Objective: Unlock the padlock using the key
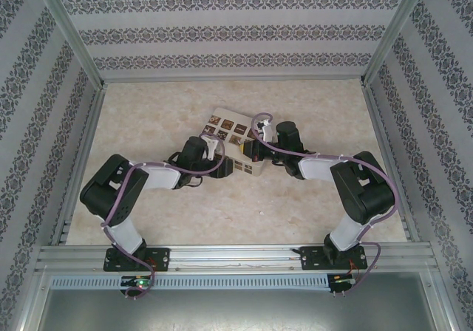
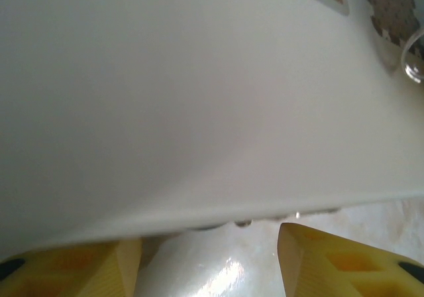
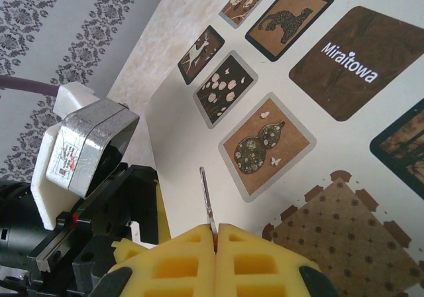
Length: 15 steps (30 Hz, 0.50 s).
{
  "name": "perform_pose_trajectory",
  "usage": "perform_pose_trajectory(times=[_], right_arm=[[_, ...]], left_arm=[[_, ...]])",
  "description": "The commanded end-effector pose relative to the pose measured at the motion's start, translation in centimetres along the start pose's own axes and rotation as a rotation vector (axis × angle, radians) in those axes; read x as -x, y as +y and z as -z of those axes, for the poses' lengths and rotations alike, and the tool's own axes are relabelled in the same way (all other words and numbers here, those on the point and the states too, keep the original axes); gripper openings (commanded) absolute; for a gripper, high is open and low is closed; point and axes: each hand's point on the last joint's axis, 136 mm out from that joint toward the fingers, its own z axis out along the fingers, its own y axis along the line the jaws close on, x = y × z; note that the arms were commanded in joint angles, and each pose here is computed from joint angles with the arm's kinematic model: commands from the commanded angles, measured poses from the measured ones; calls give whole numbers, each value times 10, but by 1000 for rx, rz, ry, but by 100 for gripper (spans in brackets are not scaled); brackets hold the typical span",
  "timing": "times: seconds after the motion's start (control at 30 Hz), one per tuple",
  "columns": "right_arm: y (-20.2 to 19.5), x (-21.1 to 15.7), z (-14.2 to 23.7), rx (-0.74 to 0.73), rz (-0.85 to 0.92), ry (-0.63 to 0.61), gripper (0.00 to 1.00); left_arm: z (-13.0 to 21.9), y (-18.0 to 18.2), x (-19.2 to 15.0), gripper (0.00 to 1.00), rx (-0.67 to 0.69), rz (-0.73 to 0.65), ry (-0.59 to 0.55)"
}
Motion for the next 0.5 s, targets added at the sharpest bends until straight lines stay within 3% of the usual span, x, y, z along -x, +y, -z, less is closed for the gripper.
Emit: perform_pose_trajectory(times=[0.0, 0.47], right_arm=[[-9, -10, -1, -52, -17, 25, 0], [-10, -10, -1, -57, -12, 24, 0]], left_arm=[[-7, -10, 14, 55, -23, -37, -37], [-20, -11, 12, 49, -19, -13, -14]])
